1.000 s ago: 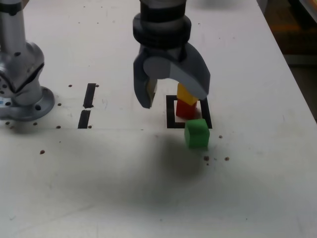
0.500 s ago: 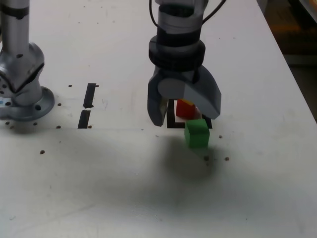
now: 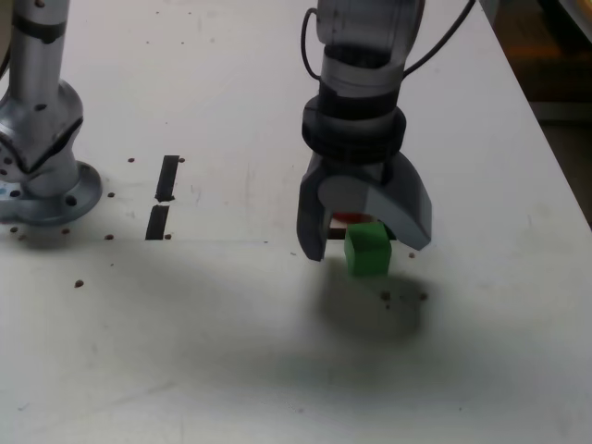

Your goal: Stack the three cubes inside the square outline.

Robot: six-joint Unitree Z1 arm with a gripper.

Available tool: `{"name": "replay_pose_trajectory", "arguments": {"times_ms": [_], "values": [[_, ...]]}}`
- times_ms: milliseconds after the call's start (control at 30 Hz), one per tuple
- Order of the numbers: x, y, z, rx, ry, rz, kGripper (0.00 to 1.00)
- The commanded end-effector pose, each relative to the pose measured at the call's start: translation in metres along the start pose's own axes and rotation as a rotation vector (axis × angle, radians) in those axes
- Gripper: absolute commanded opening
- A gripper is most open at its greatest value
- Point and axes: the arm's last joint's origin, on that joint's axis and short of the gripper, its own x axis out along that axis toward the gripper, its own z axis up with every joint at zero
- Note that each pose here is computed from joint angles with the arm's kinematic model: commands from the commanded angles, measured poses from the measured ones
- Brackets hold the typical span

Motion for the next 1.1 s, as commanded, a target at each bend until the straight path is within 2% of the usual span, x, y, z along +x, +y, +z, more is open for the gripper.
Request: {"name": "replay_pose_trajectory", "arguments": {"times_ms": [0,500,733,900,1067], "values": [[0.002,-0.001,0.003,0.002,-0.001,-0.002,0.98],[0.024,-0.002,0.019,-0.002,0.023,-0.022,0.97],[0.031,-0.001,0.020,-0.019,0.043,-0.019,0.93],[0.033,0.000,0.019,-0.052,0.055,-0.001,0.80],[0.034,0.001,0.020,-0.088,0.045,0.028,0.57]]}}
